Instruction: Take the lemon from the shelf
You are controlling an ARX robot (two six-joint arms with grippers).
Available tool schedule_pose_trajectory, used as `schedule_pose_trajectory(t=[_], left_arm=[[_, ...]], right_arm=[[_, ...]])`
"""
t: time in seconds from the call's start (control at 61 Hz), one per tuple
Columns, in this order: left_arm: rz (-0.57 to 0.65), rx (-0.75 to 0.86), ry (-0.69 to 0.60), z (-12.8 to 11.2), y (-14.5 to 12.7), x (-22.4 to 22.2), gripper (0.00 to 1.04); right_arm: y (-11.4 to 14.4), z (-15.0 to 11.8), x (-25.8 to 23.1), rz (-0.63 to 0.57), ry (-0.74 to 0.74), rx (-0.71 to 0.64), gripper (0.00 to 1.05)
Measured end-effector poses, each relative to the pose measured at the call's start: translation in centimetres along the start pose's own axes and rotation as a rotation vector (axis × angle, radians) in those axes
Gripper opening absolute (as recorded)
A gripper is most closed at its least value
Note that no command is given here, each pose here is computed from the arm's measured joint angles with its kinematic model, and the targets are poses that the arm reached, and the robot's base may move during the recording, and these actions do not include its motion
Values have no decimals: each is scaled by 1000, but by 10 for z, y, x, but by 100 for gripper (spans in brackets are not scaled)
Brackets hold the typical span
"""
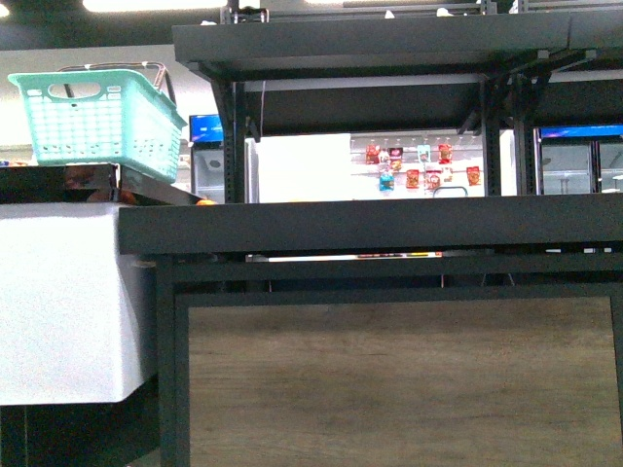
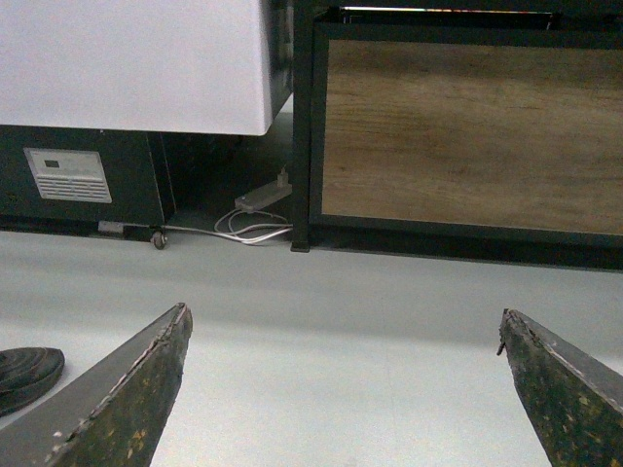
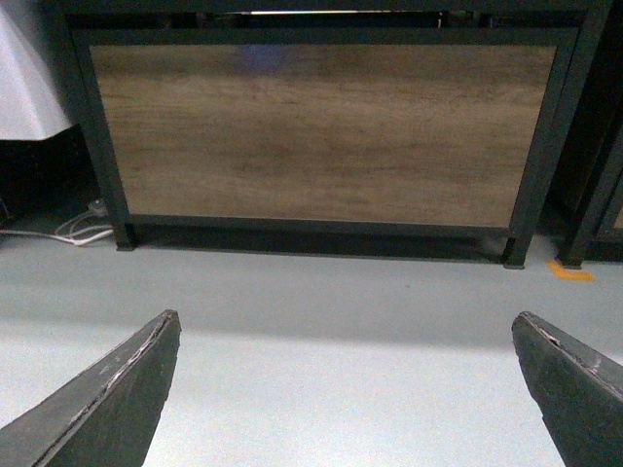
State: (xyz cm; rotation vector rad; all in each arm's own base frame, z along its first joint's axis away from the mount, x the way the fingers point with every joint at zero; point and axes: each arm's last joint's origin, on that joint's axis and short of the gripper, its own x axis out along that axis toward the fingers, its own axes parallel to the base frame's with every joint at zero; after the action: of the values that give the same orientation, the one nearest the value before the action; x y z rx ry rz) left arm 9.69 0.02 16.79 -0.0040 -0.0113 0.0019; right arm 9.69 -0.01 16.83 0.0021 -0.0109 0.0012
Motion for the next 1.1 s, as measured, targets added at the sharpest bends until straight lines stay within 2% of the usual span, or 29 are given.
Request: schedule_pose_trajectory(t=[1.098], left_arm=[[-1, 0, 0, 0, 0, 0, 97]], right_arm=[[0, 0, 0, 0, 0, 0, 102]])
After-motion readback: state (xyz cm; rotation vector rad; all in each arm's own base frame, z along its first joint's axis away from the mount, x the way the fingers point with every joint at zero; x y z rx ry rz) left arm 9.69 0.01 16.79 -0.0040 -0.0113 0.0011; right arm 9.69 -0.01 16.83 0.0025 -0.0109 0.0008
